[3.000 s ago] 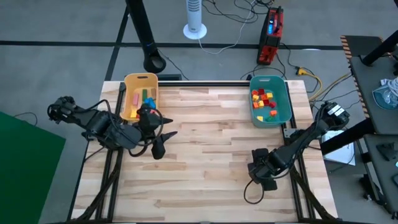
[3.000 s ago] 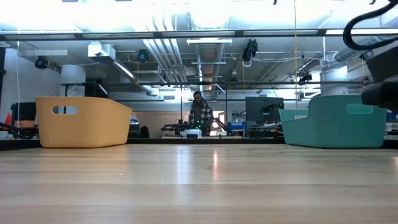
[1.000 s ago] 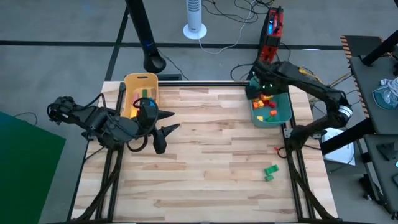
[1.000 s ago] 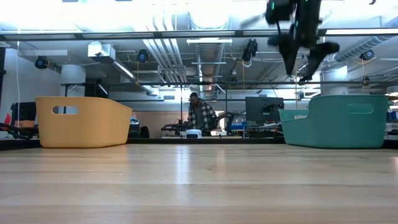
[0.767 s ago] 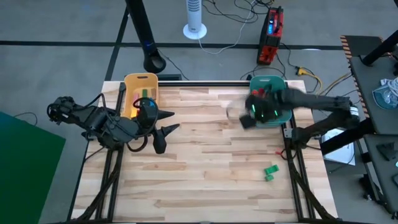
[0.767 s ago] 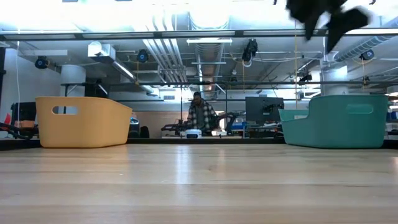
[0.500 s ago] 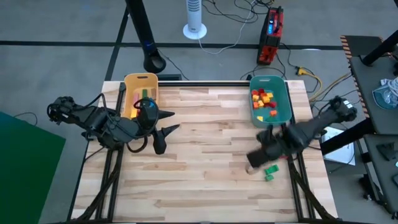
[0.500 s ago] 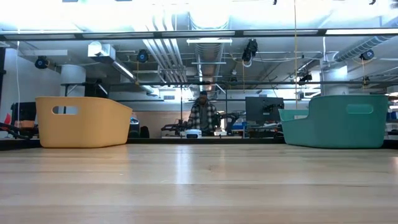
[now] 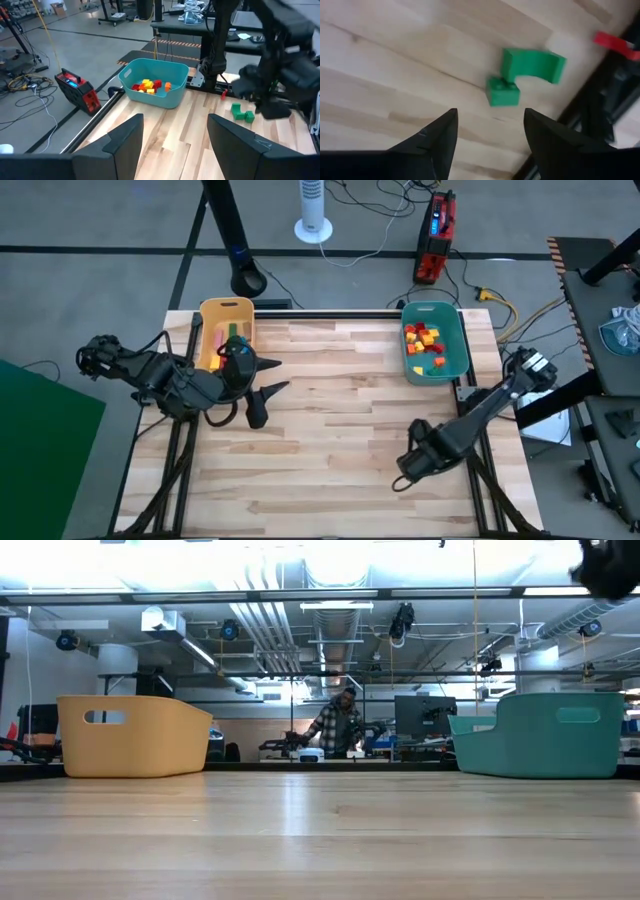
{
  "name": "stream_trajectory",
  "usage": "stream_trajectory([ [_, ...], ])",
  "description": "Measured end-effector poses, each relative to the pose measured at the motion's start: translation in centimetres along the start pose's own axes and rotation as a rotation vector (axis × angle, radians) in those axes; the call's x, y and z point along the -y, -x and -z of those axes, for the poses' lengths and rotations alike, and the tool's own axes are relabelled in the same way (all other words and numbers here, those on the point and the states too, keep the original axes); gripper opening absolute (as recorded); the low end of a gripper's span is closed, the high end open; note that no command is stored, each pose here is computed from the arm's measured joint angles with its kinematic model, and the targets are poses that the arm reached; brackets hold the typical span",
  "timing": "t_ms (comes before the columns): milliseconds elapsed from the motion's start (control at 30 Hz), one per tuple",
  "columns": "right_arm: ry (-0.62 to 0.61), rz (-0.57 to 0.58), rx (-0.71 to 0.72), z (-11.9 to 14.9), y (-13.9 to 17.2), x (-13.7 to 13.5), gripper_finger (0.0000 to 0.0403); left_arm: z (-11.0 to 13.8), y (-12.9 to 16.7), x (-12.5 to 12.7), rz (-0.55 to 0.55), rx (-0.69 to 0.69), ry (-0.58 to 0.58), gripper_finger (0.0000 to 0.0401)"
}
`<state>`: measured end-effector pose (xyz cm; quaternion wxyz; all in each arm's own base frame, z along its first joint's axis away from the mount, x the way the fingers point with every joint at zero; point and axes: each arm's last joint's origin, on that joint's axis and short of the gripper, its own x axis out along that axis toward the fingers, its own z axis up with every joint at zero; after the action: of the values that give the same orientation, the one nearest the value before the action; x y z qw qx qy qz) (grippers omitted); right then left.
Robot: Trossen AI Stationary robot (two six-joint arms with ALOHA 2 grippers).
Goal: Sort blocks by size
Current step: Put the green block into the yellow bin
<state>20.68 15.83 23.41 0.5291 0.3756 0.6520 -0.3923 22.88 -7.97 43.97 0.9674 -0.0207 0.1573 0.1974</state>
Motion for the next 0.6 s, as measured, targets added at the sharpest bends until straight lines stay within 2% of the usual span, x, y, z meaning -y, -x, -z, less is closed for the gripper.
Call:
stream_trajectory([
  [167, 0.021, 0.012, -0.025, -1.8, -3.2, -0.5, 0.0227, 0.0, 0.0, 0.0, 0.000, 0.000, 0.000, 0.0207],
  [367, 0.010, 0.099, -0.094, -3.9, -6.4, 0.9, 0.0236, 0.1, -0.3, 0.3, -0.002, -0.006, -0.007, 0.0207],
  [600, 0.004, -0.020, -0.130, -4.6, -8.4, 0.5, 0.0226, 0.3, -0.5, 0.5, 0.021, -0.020, -0.003, 0.0207],
])
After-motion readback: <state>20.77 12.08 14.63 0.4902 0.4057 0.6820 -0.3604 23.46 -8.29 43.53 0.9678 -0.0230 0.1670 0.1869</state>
